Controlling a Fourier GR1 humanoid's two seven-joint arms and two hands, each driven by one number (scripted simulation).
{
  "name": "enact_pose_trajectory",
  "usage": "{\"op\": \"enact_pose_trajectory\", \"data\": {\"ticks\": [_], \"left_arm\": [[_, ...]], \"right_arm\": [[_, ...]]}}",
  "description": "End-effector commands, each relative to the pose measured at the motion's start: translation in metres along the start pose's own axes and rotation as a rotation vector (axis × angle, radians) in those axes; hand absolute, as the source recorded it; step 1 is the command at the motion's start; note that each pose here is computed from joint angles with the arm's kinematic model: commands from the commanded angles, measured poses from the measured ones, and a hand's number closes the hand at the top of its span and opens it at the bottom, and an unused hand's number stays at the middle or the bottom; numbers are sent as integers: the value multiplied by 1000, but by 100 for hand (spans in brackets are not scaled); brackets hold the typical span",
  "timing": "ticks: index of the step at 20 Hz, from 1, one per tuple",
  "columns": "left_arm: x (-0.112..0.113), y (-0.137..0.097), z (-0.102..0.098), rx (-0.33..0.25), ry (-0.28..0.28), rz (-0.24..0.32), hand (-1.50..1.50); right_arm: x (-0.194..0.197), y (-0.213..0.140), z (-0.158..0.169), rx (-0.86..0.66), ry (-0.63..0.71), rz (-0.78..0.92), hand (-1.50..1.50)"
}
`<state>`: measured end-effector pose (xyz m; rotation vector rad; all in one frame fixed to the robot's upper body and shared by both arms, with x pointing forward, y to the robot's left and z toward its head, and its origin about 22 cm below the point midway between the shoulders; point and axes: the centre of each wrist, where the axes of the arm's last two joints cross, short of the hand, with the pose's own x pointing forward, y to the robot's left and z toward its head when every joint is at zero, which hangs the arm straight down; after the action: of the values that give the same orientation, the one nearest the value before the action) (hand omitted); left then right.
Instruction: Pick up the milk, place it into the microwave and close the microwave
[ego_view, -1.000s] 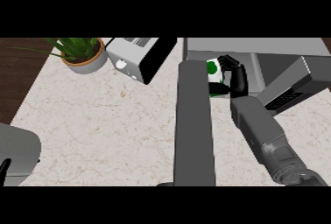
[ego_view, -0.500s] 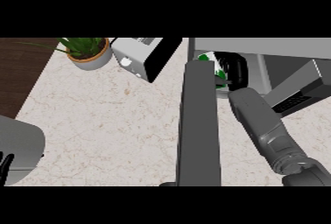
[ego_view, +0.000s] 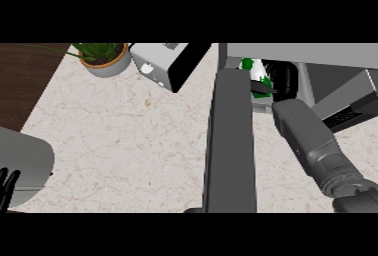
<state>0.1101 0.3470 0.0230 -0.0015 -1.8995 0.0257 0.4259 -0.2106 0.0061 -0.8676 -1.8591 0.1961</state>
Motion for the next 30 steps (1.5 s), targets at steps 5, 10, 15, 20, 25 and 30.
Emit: {"op": "enact_pose_trajectory", "data": {"ticks": [5, 10, 15, 20, 25, 30], "left_arm": [[-3, -2, -3, -15, 8, -2, -150], [-10, -6, -9, -12, 22, 15, -150], [-14, -2, -15, -20, 27, 18, -150], [-12, -2, -25, -23, 20, 6, -150], [-18, -3, -24, -31, 24, 1, -150], [-23, -8, -33, -28, 29, 12, -150]], "right_arm": [[-25, -30, -5, -22, 28, 70, 150], [-32, -31, 1, -46, 79, 134, 150], [-30, -24, 7, 4, 37, 154, -150], [-24, -21, 2, 7, 7, 184, -150], [-20, -21, -3, -7, -26, 187, -150], [-9, -9, -2, 26, -19, 162, -150]]}}
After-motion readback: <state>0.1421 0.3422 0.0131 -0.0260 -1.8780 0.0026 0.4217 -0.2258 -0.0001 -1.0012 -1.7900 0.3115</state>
